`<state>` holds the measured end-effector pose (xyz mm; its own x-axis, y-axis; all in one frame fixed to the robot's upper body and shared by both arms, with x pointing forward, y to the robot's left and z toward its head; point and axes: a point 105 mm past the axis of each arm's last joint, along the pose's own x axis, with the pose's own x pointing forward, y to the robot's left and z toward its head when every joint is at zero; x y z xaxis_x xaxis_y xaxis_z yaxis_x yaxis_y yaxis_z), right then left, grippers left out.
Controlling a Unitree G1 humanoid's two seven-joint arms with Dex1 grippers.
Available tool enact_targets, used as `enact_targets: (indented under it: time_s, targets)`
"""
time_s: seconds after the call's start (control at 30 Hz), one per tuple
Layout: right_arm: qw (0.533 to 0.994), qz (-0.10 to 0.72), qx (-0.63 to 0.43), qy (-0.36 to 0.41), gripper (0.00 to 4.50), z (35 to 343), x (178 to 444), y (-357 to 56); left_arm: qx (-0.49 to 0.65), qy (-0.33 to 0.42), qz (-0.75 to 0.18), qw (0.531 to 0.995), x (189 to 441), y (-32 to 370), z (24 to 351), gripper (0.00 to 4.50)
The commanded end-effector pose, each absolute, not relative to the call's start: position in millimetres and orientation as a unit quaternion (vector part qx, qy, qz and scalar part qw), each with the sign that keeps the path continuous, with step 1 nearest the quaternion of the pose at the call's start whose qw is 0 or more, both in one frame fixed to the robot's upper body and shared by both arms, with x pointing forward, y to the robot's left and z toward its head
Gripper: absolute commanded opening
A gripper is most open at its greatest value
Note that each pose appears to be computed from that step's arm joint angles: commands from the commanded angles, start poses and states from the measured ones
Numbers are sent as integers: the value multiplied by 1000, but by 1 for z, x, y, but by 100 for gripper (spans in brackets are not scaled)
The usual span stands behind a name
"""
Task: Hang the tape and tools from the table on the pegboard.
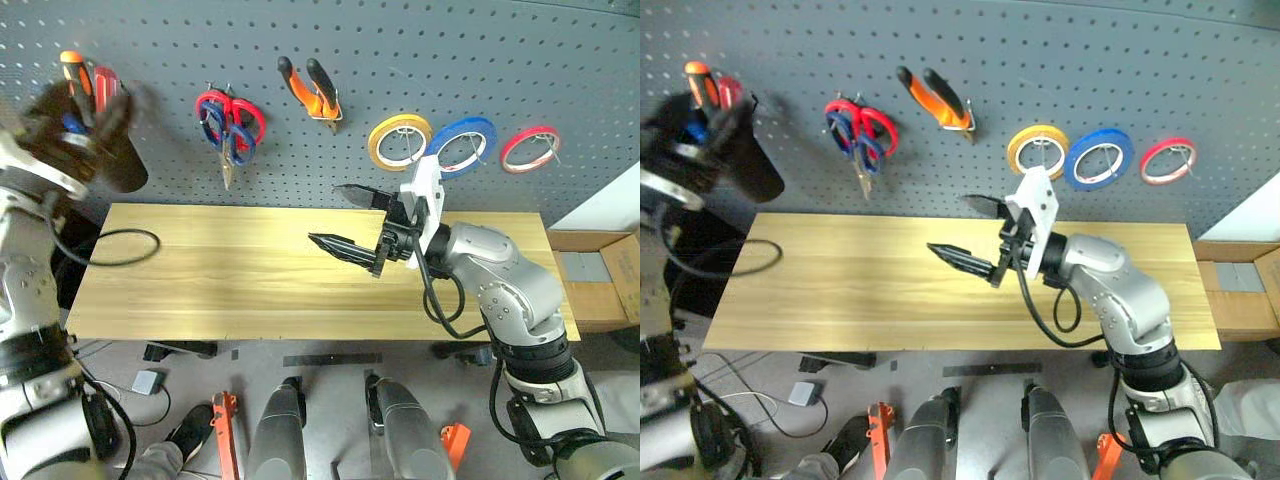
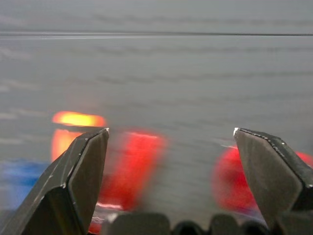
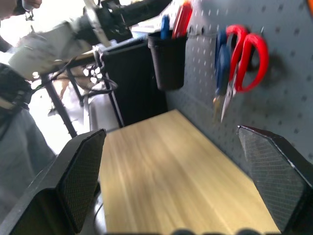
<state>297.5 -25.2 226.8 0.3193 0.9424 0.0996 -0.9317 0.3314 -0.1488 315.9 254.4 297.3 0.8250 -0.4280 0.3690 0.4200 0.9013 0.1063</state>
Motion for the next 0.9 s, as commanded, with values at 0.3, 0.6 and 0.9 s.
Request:
enact_targets:
  time_s: [0.3,0.6,0.9]
  targets:
    - [912,407,29,-45,450,166,332,-105,-41,-33,-232,971,284,219,167,445]
    - [977,213,14,6,450,98,365,-186,-44,-6,-35,998,315,260,87,445]
    - [986,157,48,20,450,69,366,-212,-28,-6,4,1000,320,274,74,445]
